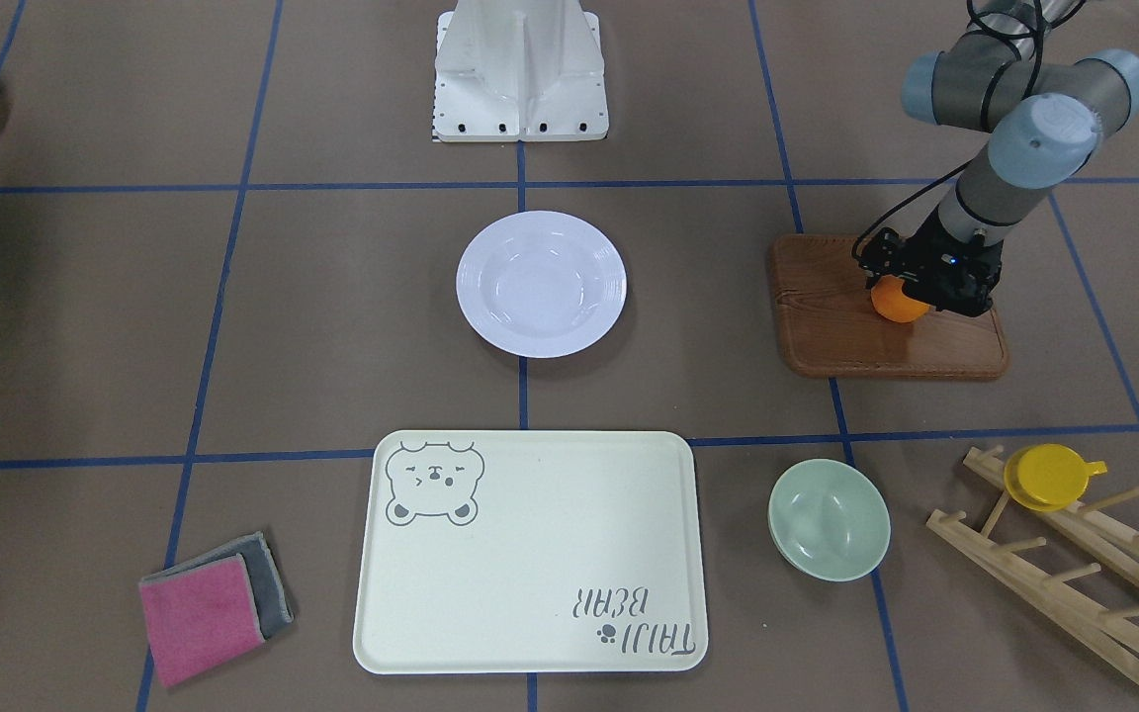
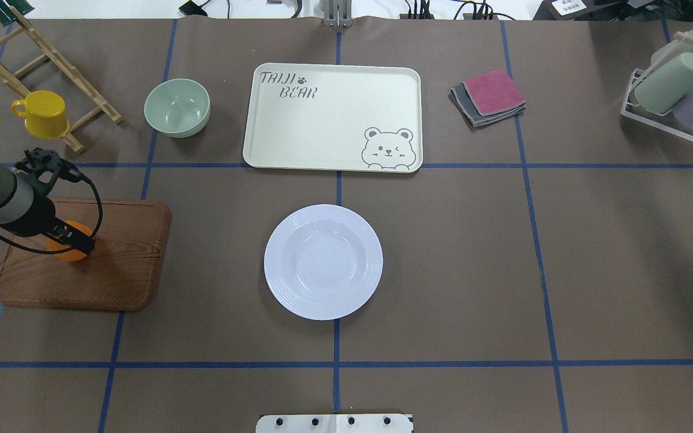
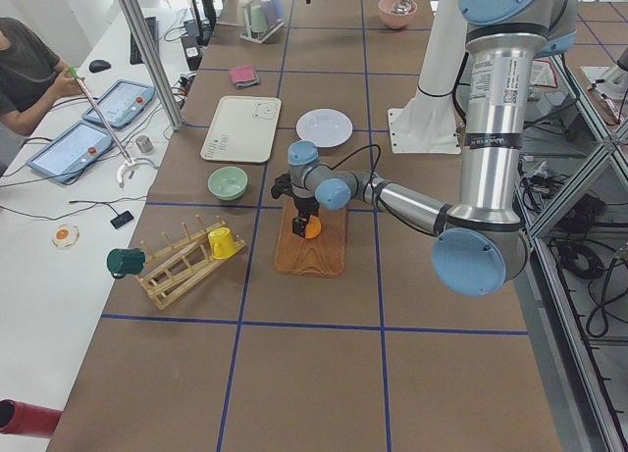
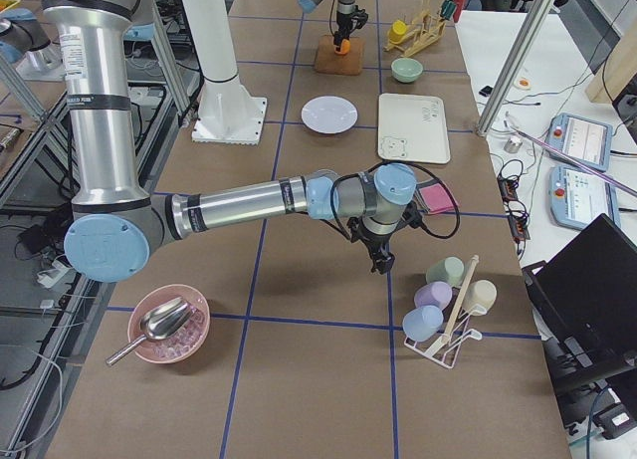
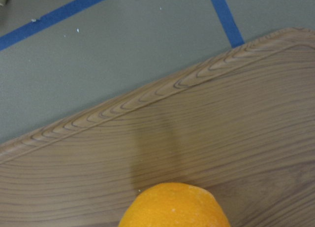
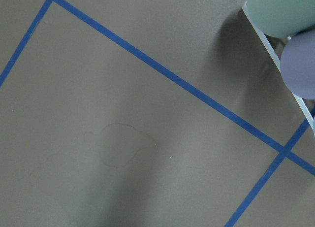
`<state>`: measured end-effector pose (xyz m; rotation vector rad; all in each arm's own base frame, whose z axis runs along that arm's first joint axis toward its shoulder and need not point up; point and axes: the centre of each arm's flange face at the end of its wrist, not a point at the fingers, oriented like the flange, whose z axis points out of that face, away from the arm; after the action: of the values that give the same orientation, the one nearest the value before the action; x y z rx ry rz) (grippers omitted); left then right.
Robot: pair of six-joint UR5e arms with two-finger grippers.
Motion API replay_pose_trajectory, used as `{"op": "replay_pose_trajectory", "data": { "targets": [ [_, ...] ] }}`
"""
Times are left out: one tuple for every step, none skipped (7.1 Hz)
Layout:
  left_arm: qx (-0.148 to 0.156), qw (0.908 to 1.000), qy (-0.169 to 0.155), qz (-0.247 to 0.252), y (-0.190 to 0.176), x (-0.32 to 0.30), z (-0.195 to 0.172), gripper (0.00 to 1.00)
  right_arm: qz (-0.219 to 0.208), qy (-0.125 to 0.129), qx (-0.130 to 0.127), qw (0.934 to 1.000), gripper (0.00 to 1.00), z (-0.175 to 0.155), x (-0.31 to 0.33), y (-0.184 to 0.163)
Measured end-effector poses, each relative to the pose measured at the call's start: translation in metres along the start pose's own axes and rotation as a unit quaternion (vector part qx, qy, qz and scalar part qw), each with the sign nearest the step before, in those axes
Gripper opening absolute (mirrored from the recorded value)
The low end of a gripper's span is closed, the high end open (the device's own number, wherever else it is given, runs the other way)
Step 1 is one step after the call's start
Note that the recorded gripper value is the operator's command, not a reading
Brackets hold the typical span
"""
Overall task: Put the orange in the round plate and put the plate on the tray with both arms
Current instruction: 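Reach the left gripper down to the orange on the wooden tray and grasp it, then carry the orange with the left gripper and lower it onto the white plate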
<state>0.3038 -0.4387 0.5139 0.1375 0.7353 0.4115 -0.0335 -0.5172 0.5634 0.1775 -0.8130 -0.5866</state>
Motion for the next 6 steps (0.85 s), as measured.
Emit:
{"op": "replay_pose_trajectory", "data": {
  "targets": [
    [-0.002,1.0000,0.002,0.000,0.000,0.000,0.001,0.00,0.000,-0.005,0.002,1.0000,1.00,0.001,-0.001,-0.001],
    [-0.006,1.0000,0.008,0.000,0.000,0.002,0.001,0.00,0.000,-0.017,0.006,0.9998,1.00,0.001,-0.004,-0.002],
    [-0.015,0.9992,0.037,0.001,-0.003,0.012,-0.005,0.00,-0.002,-0.025,0.010,0.9997,1.00,0.001,-0.006,-0.004],
    [-0.019,0.9967,0.079,-0.011,-0.019,0.033,-0.023,0.00,-0.004,-0.027,0.013,0.9995,1.00,-0.001,-0.008,-0.007],
    [-0.010,0.9929,0.109,-0.045,-0.054,0.069,-0.052,0.00,-0.009,-0.028,0.015,0.9995,1.00,-0.004,-0.011,-0.013],
    [-0.004,0.9877,0.130,-0.086,-0.090,0.120,-0.082,0.00,-0.010,-0.027,0.018,0.9994,1.00,-0.006,-0.014,-0.020]
  ]
}}
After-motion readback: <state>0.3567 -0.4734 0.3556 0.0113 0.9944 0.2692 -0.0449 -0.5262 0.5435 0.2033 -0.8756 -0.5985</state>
